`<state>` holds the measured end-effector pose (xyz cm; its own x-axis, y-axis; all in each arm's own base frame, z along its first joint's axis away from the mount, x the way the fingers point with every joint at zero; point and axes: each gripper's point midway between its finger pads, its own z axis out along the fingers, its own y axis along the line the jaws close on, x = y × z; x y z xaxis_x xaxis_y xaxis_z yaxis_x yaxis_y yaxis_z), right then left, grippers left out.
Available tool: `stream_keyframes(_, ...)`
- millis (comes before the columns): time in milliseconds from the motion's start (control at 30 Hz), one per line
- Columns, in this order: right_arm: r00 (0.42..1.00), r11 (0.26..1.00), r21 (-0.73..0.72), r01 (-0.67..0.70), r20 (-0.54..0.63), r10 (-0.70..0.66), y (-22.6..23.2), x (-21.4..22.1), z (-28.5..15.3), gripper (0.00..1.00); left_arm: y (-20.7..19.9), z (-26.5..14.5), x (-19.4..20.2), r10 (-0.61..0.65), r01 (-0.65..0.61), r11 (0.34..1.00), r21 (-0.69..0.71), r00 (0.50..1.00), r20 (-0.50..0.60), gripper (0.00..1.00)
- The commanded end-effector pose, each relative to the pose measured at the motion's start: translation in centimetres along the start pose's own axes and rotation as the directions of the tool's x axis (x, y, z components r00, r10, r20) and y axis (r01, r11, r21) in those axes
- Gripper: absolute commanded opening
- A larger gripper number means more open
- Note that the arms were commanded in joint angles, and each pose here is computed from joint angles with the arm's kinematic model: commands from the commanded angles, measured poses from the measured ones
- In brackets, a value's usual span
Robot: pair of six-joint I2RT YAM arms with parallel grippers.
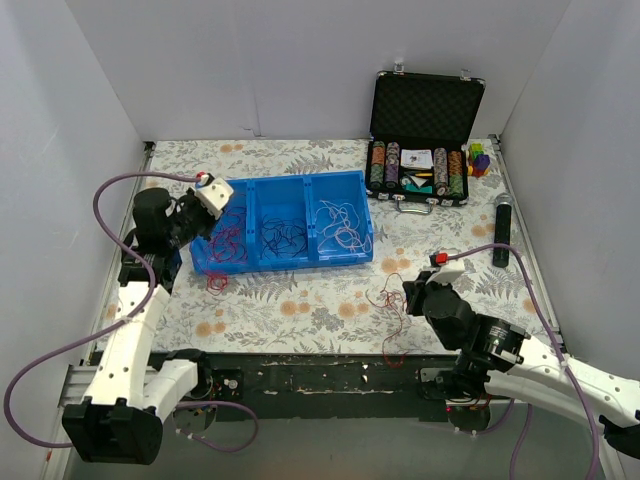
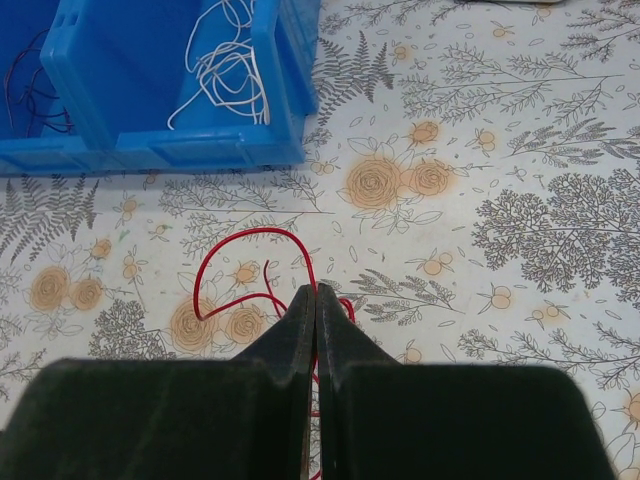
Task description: Untangle the cables
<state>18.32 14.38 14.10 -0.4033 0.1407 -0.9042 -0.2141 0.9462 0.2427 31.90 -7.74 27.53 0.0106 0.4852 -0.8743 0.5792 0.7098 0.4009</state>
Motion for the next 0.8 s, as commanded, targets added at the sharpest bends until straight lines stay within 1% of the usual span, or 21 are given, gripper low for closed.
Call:
stream_keyframes(0, 0.999, 0.999, -0.032, -0.026, 0.04, 0.027, 1.1, -1.2, 0.1, 0.01, 2.6, 0.2, -5.0, 0.093, -0.089, 0.995, -0.032, 0.989, 0.117, 0.0)
stream_keyframes(100, 0.999, 0.999, -0.039, -0.032, 0.034, 0.034, 1.2, -1.0, 0.2, 0.01, 4.6, 0.8, -7.0, 0.122, -0.111, 0.991, -0.079, 0.98, 0.156, 0.0)
stream_keyframes(200, 0.999, 0.999, -0.041, -0.035, 0.033, 0.037, 1.2, -0.9, 0.2, 0.01, 5.5, 2.2, -7.0, 0.108, -0.097, 0.992, -0.08, 0.982, 0.152, 0.0)
stream_keyframes(333, 0.998, 0.999, -0.039, -0.038, 0.039, 0.039, 1.1, -1.1, 0.1, 0.01, 5.2, 3.9, -4.3, 0.052, -0.048, 0.998, -0.051, 0.994, 0.091, 0.0)
stream_keyframes(400, 0.998, 0.999, -0.036, -0.038, 0.042, 0.04, 1.0, -1.1, 0.1, 0.01, 4.6, 4.4, -2.8, 0.045, -0.042, 0.998, -0.041, 0.997, 0.067, 0.0)
stream_keyframes(533, 0.998, 0.998, -0.04, -0.041, 0.043, 0.043, 1.0, -1.2, 0.0, 0.01, 4.2, 5.7, 0.2, 0.019, -0.017, 0.998, -0.055, 0.999, 0.034, 0.0)
stream_keyframes(567, 0.998, 0.998, -0.041, -0.043, 0.044, 0.045, 1.0, -1.2, 0.0, 0.01, 4.3, 6.2, 0.7, -0.001, 0.002, 0.998, -0.06, 1.0, 0.024, 0.04)
stream_keyframes(600, 0.998, 0.998, -0.044, -0.045, 0.042, 0.047, 1.1, -1.2, 0.0, 0.01, 4.5, 6.7, 1.1, -0.025, 0.026, 0.998, -0.065, 1.0, 0.012, 0.12)
stream_keyframes(633, 0.998, 0.998, -0.044, -0.046, 0.043, 0.048, 1.1, -1.2, 0.0, 0.01, 5.0, 7.1, 1.1, -0.047, 0.048, 0.996, -0.074, 0.999, 0.009, 0.29)
stream_keyframes(667, 0.998, 0.998, -0.044, -0.044, 0.043, 0.046, 1.1, -1.2, 0.0, 0.01, 5.3, 7.5, 1.0, -0.074, 0.074, 0.995, -0.072, 0.997, 0.004, 0.5)
stream_keyframes(700, 0.998, 0.998, -0.046, -0.046, 0.042, 0.048, 1.2, -1.2, 0.0, 0.01, 5.6, 7.8, 0.4, -0.093, 0.093, 0.993, -0.067, 0.996, 0.006, 0.75)
stream_keyframes(733, 0.998, 0.998, -0.047, -0.044, 0.041, 0.046, 1.2, -1.3, 0.0, 0.01, 5.9, 8.1, -0.1, -0.118, 0.118, 0.991, -0.057, 0.993, 0.006, 0.89)
stream_keyframes(767, 0.998, 0.998, -0.05, -0.048, 0.042, 0.05, 1.2, -1.3, -0.1, 0.01, 6.2, 8.1, -1.4, -0.135, 0.136, 0.99, -0.047, 0.991, 0.021, 0.97)
